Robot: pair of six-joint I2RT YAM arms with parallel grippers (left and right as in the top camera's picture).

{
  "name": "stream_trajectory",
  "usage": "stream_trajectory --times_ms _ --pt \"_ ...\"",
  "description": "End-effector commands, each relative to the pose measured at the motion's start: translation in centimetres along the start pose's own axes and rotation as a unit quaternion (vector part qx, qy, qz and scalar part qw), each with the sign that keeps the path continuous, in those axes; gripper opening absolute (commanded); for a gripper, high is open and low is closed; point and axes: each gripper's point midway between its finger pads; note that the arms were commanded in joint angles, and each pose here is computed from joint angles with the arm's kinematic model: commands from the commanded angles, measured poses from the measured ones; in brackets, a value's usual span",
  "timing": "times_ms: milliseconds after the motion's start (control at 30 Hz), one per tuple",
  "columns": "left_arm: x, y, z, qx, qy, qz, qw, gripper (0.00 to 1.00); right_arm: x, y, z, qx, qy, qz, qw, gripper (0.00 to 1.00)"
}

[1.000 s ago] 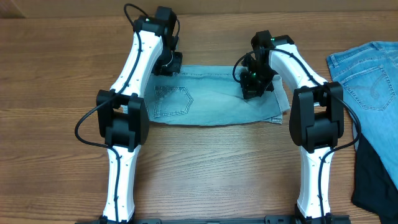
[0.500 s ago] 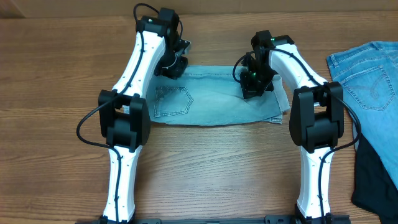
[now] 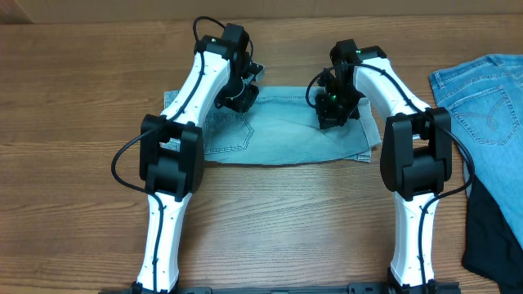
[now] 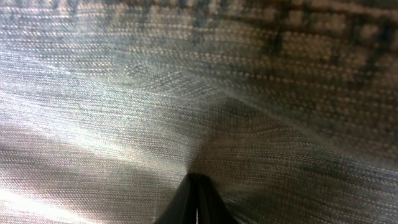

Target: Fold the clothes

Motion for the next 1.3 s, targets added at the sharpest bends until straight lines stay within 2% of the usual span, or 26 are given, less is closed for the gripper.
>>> stream_trajectory --times_ms 0,67,200,367,433,500,600,667,833,900,1100,1267 --pt "-0.9 3.7 -0.4 0.018 -0.007 -0.081 0.997 0.04 -1.6 -2.2 -0.2 -0.007 0.000 0.044 0.999 0.04" --pt "-0.4 6.2 -1.6 0.039 -0.039 -0.118 0.991 0.04 -1.6 -2.2 -0.3 -0.007 0.000 0.044 0.999 0.04" --pt "0.6 9.4 -3.4 0.080 -0.101 -0.135 0.982 0.08 -1.6 -2.2 -0.3 -0.007 -0.001 0.044 0.999 0.06" --pt "3.2 9.4 -4.8 0.093 -0.121 -0.139 0.978 0.09 -1.6 -2.2 -0.3 -0.007 -0.001 0.044 0.999 0.06" --pt "6.3 9.1 -5.6 0.114 -0.136 -0.139 0.974 0.09 -1.6 -2.2 -0.3 -0.007 -0.001 0.044 0.999 0.06" --pt "9.6 8.7 -5.7 0.145 -0.143 -0.139 0.969 0.09 -1.6 -2.2 -0.3 -0.007 -0.001 0.044 0.999 0.11" --pt "10.9 8.6 -3.3 0.221 -0.112 -0.137 0.959 0.09 -1.6 -2.2 -0.3 -0.007 -0.001 0.044 0.999 0.12" --pt "10.7 9.7 0.7 0.304 -0.052 -0.159 0.938 0.04 -1.6 -2.2 -0.3 -0.007 -0.001 0.044 0.999 0.13" --pt "10.3 11.9 5.3 0.373 0.005 -0.156 0.915 0.08 -1.6 -2.2 -0.2 -0.008 0.002 0.044 0.999 0.16" --pt "9.0 12.6 6.2 0.380 0.019 -0.154 0.912 0.09 -1.6 -2.2 -0.1 -0.008 0.003 0.044 0.999 0.16" --pt "2.1 12.5 7.6 0.350 0.048 -0.126 0.927 0.08 -1.3 -2.1 -0.7 -0.006 -0.007 0.042 0.999 0.14" --pt "1.5 13.5 7.9 0.333 0.045 -0.136 0.932 0.08 3.3 -0.5 -3.8 0.005 -0.064 0.032 0.997 0.15"
Point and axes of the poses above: each gripper's point midway between its finger pads, its own x axis back along the fingers, its own y axis along the line the jaws close on, z = x × y, and after that the axes turned 8 degrees about -x, right-handed
